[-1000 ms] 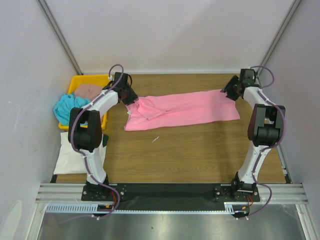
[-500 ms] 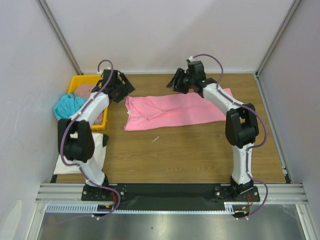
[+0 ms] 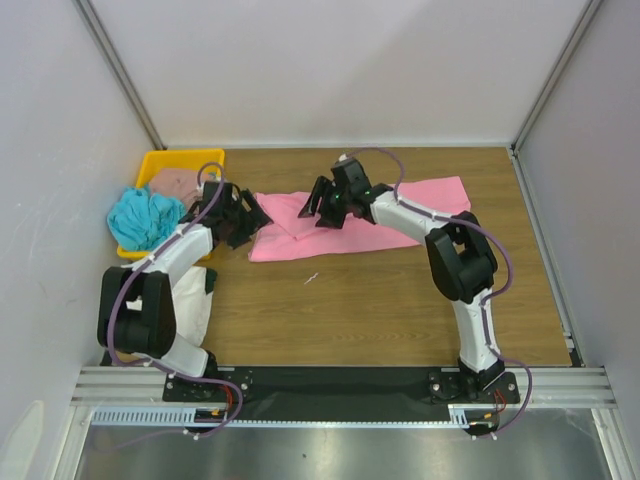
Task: Fold and stack the t-shirts
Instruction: Fold the tshirt
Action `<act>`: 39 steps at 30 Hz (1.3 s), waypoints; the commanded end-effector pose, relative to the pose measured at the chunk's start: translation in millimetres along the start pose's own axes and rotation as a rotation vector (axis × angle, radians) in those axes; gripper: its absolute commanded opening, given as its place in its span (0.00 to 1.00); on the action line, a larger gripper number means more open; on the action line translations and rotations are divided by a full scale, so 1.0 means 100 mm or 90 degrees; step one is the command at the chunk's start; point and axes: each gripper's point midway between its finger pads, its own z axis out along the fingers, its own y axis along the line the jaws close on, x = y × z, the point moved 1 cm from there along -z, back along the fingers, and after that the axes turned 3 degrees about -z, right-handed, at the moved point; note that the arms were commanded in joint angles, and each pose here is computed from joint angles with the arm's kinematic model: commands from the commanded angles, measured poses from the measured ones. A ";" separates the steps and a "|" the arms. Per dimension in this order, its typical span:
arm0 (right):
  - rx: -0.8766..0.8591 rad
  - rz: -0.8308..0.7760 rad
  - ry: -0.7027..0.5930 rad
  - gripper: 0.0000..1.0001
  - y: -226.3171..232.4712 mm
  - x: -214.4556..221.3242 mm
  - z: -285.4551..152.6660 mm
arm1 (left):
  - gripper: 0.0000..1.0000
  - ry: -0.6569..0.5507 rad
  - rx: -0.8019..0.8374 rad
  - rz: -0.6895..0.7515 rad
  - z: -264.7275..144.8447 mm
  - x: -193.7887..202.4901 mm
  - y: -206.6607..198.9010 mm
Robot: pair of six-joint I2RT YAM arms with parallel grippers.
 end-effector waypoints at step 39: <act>0.017 0.136 -0.048 0.17 -0.03 -0.07 0.54 | 0.80 0.070 -0.040 -0.049 0.53 0.49 0.45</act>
